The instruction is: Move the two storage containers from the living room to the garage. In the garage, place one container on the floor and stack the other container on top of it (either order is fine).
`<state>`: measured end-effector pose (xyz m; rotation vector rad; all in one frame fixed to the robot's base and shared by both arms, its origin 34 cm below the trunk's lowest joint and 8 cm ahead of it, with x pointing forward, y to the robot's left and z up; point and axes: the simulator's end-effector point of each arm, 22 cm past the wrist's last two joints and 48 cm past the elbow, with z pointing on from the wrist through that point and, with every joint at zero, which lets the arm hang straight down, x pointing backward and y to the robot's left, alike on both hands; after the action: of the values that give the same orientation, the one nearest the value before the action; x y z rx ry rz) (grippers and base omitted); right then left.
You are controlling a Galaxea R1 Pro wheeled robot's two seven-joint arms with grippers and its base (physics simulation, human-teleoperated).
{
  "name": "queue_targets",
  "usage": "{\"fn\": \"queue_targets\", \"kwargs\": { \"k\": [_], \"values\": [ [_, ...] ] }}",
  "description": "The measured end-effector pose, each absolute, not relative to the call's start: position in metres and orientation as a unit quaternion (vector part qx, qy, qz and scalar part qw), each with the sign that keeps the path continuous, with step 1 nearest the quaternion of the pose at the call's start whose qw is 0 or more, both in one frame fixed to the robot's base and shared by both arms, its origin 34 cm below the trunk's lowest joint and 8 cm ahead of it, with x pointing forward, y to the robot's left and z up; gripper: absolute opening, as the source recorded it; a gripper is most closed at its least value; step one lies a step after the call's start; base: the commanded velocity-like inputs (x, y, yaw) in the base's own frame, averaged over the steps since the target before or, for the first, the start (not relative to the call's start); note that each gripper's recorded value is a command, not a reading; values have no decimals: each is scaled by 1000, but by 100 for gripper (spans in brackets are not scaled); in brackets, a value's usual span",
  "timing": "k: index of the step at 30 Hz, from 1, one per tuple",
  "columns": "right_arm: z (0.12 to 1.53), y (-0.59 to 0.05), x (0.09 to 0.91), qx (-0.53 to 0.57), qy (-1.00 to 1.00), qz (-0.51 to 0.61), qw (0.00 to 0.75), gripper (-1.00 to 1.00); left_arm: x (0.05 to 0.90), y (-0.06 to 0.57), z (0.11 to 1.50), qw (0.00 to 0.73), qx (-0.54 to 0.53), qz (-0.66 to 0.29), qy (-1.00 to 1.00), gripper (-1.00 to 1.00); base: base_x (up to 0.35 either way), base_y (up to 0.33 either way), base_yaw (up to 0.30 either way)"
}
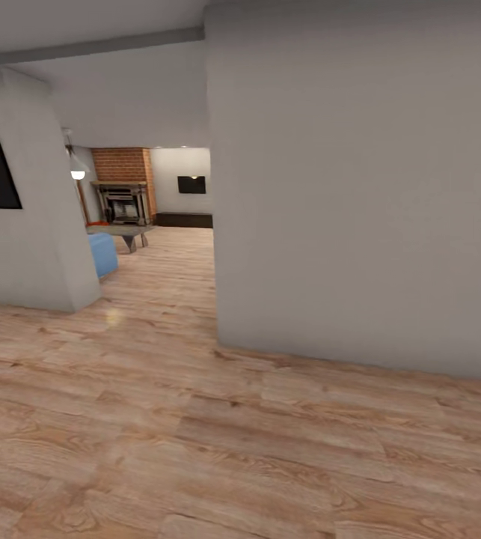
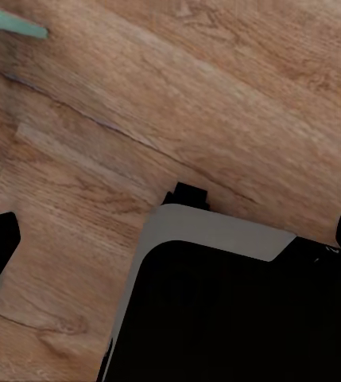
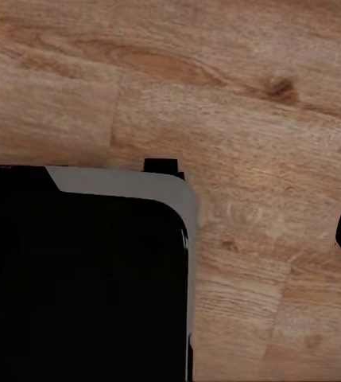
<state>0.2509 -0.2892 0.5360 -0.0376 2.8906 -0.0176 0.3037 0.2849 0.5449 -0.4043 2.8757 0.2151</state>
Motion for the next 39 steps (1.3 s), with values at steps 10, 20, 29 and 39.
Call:
{"fn": "queue_targets", "kwargs": {
  "k": [10, 20, 29, 39],
  "values": [
    [536, -290, 250, -14, 992, -7, 124, 100, 304, 285, 545, 115, -138, 73, 981, 100, 323, 0, 3],
    [536, -293, 251, -15, 992, -9, 125, 100, 304, 285, 545, 115, -138, 73, 981, 100, 323, 0, 24],
    [536, -294, 251, -12, 992, -10, 125, 100, 304, 285, 545, 116, -138, 74, 981, 100, 323, 0, 240],
    [536, -293, 251, -12, 992, -10, 125, 100, 305, 285, 545, 116, -138, 74, 981, 100, 323, 0, 268]
  ]
}}
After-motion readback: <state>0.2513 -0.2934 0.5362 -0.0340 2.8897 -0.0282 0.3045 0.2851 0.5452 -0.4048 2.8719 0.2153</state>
